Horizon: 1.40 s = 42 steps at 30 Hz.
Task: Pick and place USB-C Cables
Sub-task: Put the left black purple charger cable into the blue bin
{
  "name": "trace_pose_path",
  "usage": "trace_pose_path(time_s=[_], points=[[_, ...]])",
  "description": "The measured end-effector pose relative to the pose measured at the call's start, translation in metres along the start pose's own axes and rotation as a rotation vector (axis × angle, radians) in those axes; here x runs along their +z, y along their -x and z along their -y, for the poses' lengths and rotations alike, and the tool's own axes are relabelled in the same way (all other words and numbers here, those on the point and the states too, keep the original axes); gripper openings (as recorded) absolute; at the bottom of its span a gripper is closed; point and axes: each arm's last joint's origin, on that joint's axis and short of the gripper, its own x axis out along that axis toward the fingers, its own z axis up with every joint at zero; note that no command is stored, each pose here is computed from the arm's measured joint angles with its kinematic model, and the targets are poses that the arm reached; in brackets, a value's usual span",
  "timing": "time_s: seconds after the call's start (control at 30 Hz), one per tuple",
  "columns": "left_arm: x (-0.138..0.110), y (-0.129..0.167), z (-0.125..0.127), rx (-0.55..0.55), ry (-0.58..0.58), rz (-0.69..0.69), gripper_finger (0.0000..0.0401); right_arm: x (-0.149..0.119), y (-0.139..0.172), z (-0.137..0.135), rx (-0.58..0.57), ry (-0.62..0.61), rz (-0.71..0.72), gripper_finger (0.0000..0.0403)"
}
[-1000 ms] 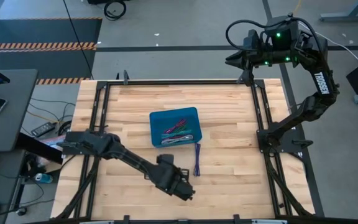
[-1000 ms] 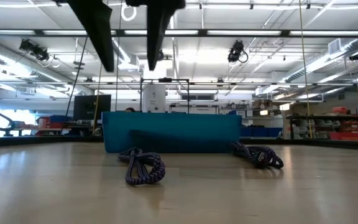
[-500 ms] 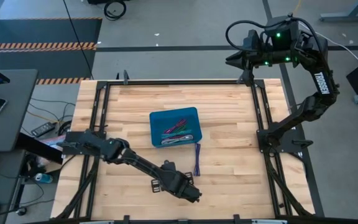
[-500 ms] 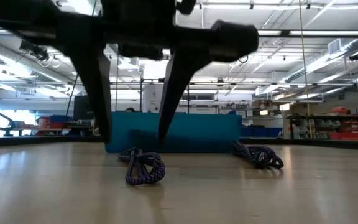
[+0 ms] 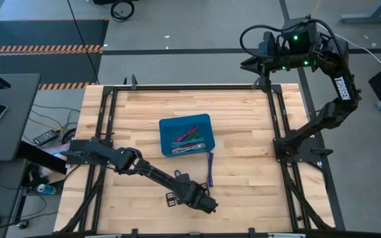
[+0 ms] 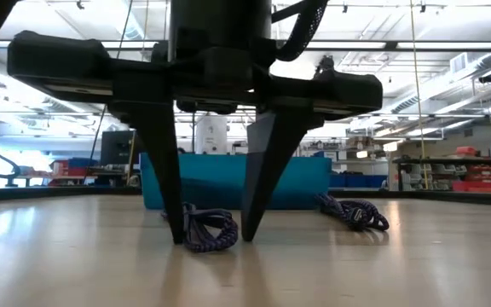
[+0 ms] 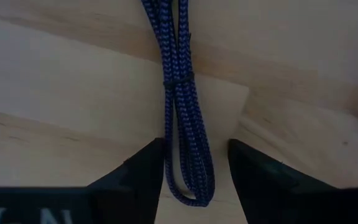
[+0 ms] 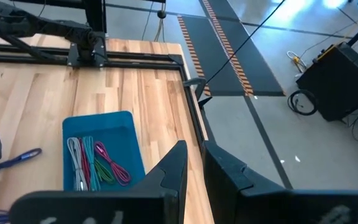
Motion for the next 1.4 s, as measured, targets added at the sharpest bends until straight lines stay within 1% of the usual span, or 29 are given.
trace_pose_path(time_s=[0.07, 0.13, 0.2, 0.27, 0.3, 0.33, 0.43, 0.5, 0.6, 0.67, 0.77, 0.83, 0.9, 0.97, 1.1, 1.17, 1.27, 1.33, 1.4], points=[[0.0, 0.0, 0.001, -0.003, -0.006, -0.002, 0.0168, 0.0, 0.0, 0.0, 0.0, 0.003, -0.001, 0.0055], [0.001, -0.001, 0.001, -0.004, -0.014, -0.003, 0.0141, 0.0, 0.0, 0.0, 0.001, 0.004, -0.003, 0.0055], [0.001, -0.001, 0.001, -0.002, -0.017, 0.001, 0.0099, -0.001, 0.0, 0.0, 0.003, 0.003, -0.008, 0.0055], [0.002, 0.0, 0.0, 0.002, -0.047, 0.007, 0.0044, -0.001, 0.0, 0.0, 0.004, 0.002, -0.012, 0.0055], [0.002, 0.001, 0.0, 0.0, -0.062, 0.007, 0.0025, -0.001, 0.0, 0.0, 0.004, 0.002, -0.012, 0.0055], [0.002, 0.001, 0.0, 0.0, -0.07, 0.01, 0.0016, -0.001, 0.0, 0.0, 0.004, 0.004, -0.012, 0.0055], [0.004, 0.009, -0.001, 0.006, -0.128, 0.015, 0.0014, -0.001, 0.0, 0.0, 0.004, 0.009, -0.011, 0.0055], [0.008, 0.02, 0.0, 0.01, -0.168, 0.024, 0.0009, -0.001, 0.0, 0.0, 0.004, 0.01, -0.01, 0.0055], [0.024, 0.062, 0.003, -0.011, -0.233, 0.058, 0.0009, -0.001, 0.0, 0.0, 0.003, 0.024, -0.009, 0.0055], [0.042, 0.091, 0.001, -0.019, -0.28, 0.121, 0.0009, 0.0, 0.0, 0.0, 0.002, 0.041, -0.005, 0.0055], [0.07, 0.124, 0.001, -0.102, -0.361, 0.21, 0.0009, 0.001, 0.0, 0.0, -0.003, 0.059, 0.006, 0.0055], [0.091, 0.152, 0.002, -0.175, -0.481, 0.275, 0.0009, 0.001, 0.0, 0.0, -0.006, 0.063, 0.013, 0.0055], [0.116, 0.174, 0.004, -0.203, -0.611, 0.329, 0.0009, 0.002, 0.0, 0.001, -0.007, 0.064, 0.016, 0.0055], [0.139, 0.183, 0.01, -0.181, -0.743, 0.36, 0.0009, 0.003, 0.0, 0.001, -0.012, 0.067, 0.028, 0.0055], [0.182, 0.187, 0.025, -0.096, -1.07, 0.393, 0.0009, 0.005, 0.0, 0.002, -0.02, 0.063, 0.049, 0.0055], [0.204, 0.188, 0.031, -0.066, -1.235, 0.346, 0.0009, 0.005, 0.0, 0.002, -0.021, 0.061, 0.05, 0.0055], [0.233, 0.182, 0.04, -0.049, -1.431, 0.24, 0.0009, 0.005, 0.0, 0.002, -0.02, 0.025, 0.053, 0.0055], [0.251, 0.176, 0.043, -0.033, -1.541, 0.194, 0.0009, 0.005, 0.0, 0.002, -0.02, -0.008, 0.053, 0.0055], [0.271, 0.17, 0.045, -0.01, -1.612, 0.164, 0.0009, 0.005, 0.0, 0.002, -0.019, -0.043, 0.053, 0.0055]])
